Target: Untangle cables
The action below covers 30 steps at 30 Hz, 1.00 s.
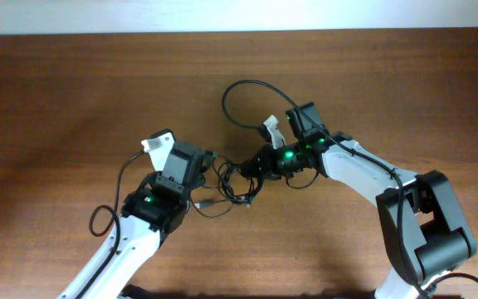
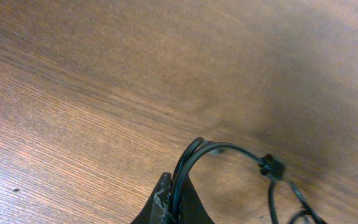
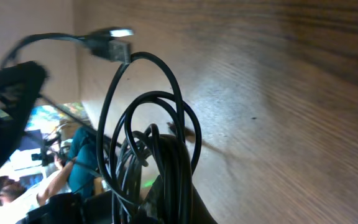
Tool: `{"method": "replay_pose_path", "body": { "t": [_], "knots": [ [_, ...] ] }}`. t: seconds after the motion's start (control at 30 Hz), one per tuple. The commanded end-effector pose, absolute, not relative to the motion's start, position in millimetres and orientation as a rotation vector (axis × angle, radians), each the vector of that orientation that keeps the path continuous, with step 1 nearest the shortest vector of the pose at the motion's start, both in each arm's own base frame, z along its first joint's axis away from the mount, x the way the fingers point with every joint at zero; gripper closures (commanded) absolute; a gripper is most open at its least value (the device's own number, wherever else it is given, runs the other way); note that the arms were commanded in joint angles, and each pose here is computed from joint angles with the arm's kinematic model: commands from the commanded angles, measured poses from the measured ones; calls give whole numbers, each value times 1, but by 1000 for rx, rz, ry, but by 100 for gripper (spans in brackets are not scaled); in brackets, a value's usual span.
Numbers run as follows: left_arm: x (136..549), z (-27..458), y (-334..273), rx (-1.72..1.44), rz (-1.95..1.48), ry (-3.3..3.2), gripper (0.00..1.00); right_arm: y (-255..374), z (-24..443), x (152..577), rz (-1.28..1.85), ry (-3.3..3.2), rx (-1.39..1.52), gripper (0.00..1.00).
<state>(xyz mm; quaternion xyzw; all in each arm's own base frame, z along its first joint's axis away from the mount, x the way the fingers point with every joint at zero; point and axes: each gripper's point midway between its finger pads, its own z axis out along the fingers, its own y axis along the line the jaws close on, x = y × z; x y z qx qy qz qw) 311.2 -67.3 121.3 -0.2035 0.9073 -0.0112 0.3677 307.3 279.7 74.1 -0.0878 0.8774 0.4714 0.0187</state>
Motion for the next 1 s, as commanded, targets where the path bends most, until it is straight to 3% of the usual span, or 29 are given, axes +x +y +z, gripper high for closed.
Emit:
{"method": "replay_pose_path", "body": {
  "t": [0.0, 0.13, 0.2, 0.27, 0.3, 0.33, 0.4, 0.43, 0.47, 0.53, 0.63, 0.73, 0.77, 0.87, 0.9, 0.97],
  "knots": [
    [305, 156, -65, -622, -152, 2228, 100, 278, 81, 317, 1416, 2661, -309, 96],
    [254, 104, -35, -1178, -48, 2256, 99, 299, 122, 316, 1671, 2418, -509, 96],
    [249, 89, -34, -1314, -39, 2225, 75, 297, 125, 317, 1687, 2405, -510, 96],
    [250, 76, -43, -1377, -68, 2250, 76, 296, 125, 317, 1689, 2401, -510, 96],
    [253, 71, -47, -1382, -80, 2268, 86, 295, 124, 319, 1679, 2405, -504, 96],
    [253, 65, -49, -1434, -83, 2260, 89, 294, 124, 320, 1676, 2406, -495, 96],
    [262, 65, -56, -1447, -144, 2239, 22, 295, 129, 316, 1730, 2391, -512, 96],
    [266, 68, -60, -1438, -179, 2232, 9, 296, 133, 311, 1755, 2349, -575, 96],
    [277, 72, -68, -1319, -223, 2274, 11, 297, 136, 309, 1768, 2322, -613, 96],
    [307, 94, -122, -709, -474, 2432, 12, 295, 129, 315, 1703, 2351, -584, 96],
    [298, 91, -135, -673, -563, 2500, 15, 285, 103, 325, 1520, 2485, -466, 96],
    [303, 97, -113, -647, -512, 2477, 31, 272, 82, 327, 1370, 2601, -375, 96],
    [303, 99, -91, -727, -482, 2459, 31, 272, 82, 328, 1369, 2599, -376, 96],
    [296, 106, -112, -735, -772, 2514, 14, 272, 82, 328, 1370, 2599, -376, 96],
    [297, 113, -124, -613, -834, 2517, 13, 272, 82, 328, 1370, 2599, -376, 96],
    [301, 126, -147, -268, -851, 2473, 1, 272, 82, 327, 1370, 2600, -377, 96]
  ]
}}
